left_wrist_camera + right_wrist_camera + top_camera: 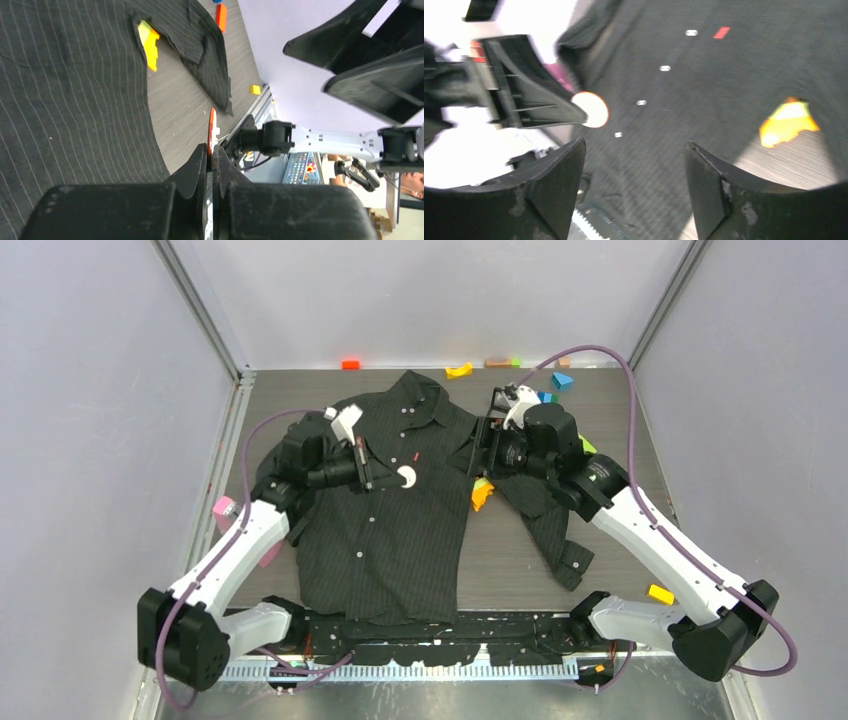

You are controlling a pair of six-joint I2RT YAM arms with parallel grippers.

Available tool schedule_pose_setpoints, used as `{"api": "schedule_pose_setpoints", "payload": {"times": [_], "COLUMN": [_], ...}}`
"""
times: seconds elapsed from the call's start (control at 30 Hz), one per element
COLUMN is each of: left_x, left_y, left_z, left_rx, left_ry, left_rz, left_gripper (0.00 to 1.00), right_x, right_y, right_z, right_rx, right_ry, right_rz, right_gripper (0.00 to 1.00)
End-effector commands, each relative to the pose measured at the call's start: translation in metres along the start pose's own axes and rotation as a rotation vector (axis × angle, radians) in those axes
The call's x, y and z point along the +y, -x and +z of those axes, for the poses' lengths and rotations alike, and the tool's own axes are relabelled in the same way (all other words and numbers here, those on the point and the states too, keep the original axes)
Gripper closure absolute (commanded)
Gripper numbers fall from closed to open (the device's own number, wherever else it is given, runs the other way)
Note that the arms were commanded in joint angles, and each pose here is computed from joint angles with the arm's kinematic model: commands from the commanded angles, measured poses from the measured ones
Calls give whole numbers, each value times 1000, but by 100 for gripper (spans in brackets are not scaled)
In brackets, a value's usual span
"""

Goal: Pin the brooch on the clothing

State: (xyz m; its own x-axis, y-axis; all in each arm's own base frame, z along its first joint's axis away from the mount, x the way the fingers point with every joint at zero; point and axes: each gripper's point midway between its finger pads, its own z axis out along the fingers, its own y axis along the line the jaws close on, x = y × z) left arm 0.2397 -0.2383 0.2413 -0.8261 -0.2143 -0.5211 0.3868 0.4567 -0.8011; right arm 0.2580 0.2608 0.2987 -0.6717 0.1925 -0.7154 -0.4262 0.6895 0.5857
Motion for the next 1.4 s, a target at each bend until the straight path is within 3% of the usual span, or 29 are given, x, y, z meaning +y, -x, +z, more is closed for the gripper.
{"api": "schedule_pose_setpoints", "payload": {"times": [0.0,0.23,0.4,0.53,0.67,0.9,1.1,1.37], "left_x": [-4,8,18,30,52,86,81,70], "left_y": [23,63,91,104,111,107,107,111], "left_z": [7,37,57,67,64,40,30,20], "left_rx": [21,-22,-33,-24,-33,-47,-58,-73], "left_ry": [11,46,95,135,222,289,264,257], "left_rz": [56,48,78,132,191,163,137,159], "left_gripper": [100,100,100,100,100,100,100,100], "right_x": [-83,-170,-192,-187,-186,-173,-163,-196], "right_y": [-5,-27,-33,-27,-13,-6,-27,-59], "right_z": [-19,-43,-33,4,38,100,157,209], "right_rx": [-53,-67,-44,7,71,177,245,293], "right_ry": [-419,-714,-709,-620,-572,-464,-547,-739], "right_rz": [-28,41,52,32,-22,-36,-113,-145], "right_gripper": [20,13,12,13,22,31,36,40]}}
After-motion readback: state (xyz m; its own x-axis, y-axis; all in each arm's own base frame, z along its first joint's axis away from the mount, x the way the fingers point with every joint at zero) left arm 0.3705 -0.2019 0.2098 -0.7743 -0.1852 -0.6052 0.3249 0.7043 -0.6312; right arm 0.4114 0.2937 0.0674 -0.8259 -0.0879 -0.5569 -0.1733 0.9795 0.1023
